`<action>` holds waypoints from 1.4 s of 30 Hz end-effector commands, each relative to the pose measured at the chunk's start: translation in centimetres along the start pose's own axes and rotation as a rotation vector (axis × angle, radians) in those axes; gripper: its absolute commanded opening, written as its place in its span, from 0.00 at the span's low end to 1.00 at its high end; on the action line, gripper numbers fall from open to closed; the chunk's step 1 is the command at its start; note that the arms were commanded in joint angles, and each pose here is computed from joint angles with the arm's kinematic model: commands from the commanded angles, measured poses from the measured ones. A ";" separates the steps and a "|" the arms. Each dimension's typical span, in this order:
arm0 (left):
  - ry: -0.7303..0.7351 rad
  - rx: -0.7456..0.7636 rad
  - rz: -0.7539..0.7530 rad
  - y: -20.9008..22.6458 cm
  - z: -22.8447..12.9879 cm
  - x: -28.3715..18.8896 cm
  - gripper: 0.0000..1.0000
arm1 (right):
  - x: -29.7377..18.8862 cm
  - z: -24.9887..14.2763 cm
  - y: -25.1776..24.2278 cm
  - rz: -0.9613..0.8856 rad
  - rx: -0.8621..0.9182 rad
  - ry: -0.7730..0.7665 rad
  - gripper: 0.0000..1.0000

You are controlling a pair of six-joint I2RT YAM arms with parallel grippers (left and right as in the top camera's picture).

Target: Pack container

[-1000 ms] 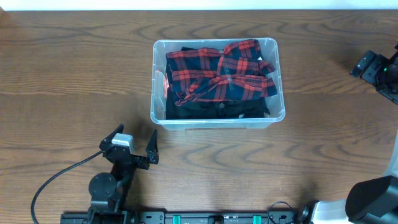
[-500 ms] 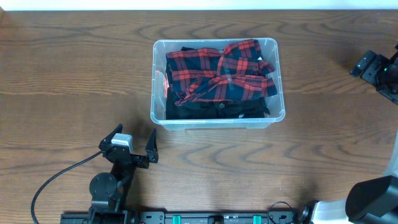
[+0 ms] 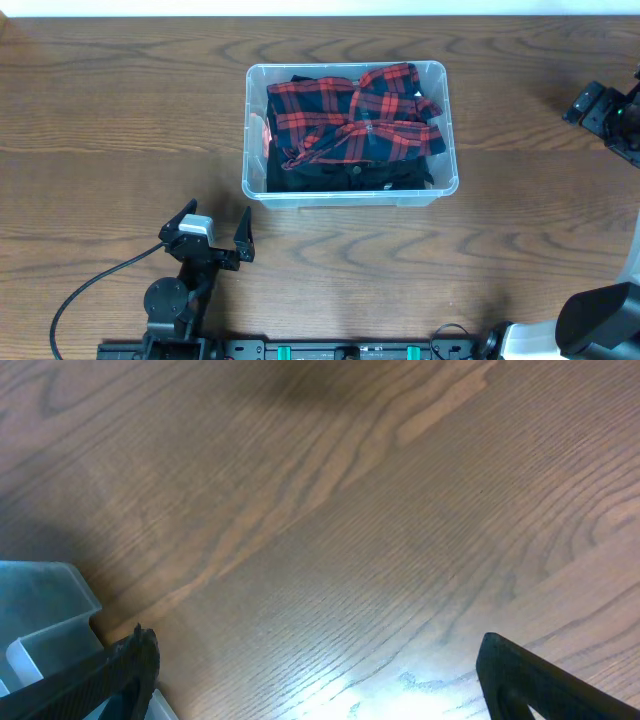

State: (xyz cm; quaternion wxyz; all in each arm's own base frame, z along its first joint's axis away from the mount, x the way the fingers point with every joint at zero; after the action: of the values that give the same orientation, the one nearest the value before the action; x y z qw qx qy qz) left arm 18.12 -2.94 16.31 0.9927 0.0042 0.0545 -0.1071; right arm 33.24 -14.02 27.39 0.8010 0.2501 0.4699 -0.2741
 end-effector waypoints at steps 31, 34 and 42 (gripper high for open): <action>0.034 -0.010 0.013 0.2 -1.4 0.2 0.98 | -21.2 -13.8 2.1 0.547 -0.338 -0.488 0.99; 0.034 -0.010 0.013 0.2 -1.4 0.2 0.98 | -20.7 -15.2 1.9 0.645 -0.459 -0.621 0.99; 0.034 -0.010 0.013 0.2 -1.4 0.2 0.98 | -15.8 -19.3 1.6 0.828 -0.644 -0.908 0.99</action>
State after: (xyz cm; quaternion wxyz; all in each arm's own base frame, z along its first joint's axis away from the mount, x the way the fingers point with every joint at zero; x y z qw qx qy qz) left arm 18.15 -2.83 16.29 0.9933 0.0043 0.0540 -0.1018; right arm 15.90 2.59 35.87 0.9929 0.0568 0.0161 0.1032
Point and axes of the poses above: each gripper's point midway between its finger pads, its own x axis out along the fingers, its own y axis along the line the jaws close on, z = x × y, the point moved 6 cm from there along -x, back along the fingers, and after that the axes turned 6 degrees about x, right-handed, at the moved point
